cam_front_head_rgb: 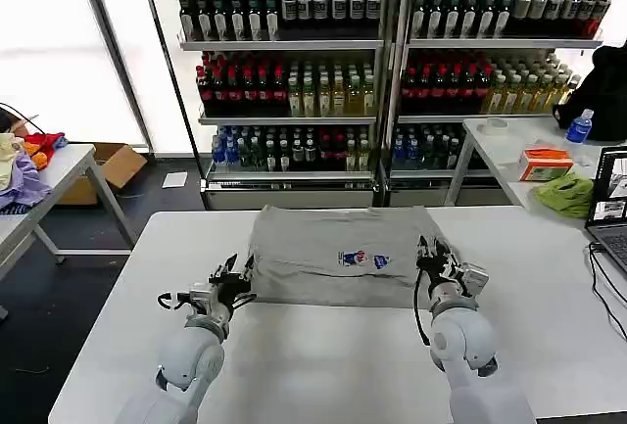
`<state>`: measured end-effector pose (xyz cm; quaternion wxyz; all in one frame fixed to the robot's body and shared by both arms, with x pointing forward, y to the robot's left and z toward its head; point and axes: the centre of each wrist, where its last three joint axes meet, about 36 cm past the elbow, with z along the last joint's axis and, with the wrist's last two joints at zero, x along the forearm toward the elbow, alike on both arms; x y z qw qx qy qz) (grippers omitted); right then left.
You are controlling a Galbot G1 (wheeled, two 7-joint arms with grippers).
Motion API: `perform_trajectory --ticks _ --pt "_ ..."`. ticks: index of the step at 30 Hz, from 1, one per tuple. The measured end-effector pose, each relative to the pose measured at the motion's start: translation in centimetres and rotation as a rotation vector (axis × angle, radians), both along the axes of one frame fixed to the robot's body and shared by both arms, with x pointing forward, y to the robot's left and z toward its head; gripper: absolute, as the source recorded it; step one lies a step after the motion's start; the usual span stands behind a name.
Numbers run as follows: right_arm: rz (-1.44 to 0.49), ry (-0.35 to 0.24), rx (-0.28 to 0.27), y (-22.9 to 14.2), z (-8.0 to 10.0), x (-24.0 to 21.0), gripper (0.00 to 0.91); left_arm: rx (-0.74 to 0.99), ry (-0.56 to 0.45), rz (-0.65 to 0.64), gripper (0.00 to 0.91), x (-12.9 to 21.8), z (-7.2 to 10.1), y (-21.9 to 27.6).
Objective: Fold and organize the clothes.
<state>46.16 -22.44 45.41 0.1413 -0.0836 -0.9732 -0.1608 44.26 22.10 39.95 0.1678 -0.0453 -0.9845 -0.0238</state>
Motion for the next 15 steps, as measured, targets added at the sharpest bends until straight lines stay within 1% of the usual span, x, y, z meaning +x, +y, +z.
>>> perform_trajectory --ticks 6,11,15 --pt "-0.021 0.021 -0.015 -0.4 0.3 -1.1 0.907 0.007 0.01 0.002 0.907 -0.8 0.3 0.2" --pt "-0.046 0.052 -0.043 -1.1 0.2 -2.8 0.907 0.007 0.02 -0.002 0.907 -1.4 0.4 -0.1" --pt "-0.065 0.083 -0.077 -2.0 0.1 -4.3 0.907 0.013 0.022 -0.004 0.907 -1.7 0.5 -0.1"
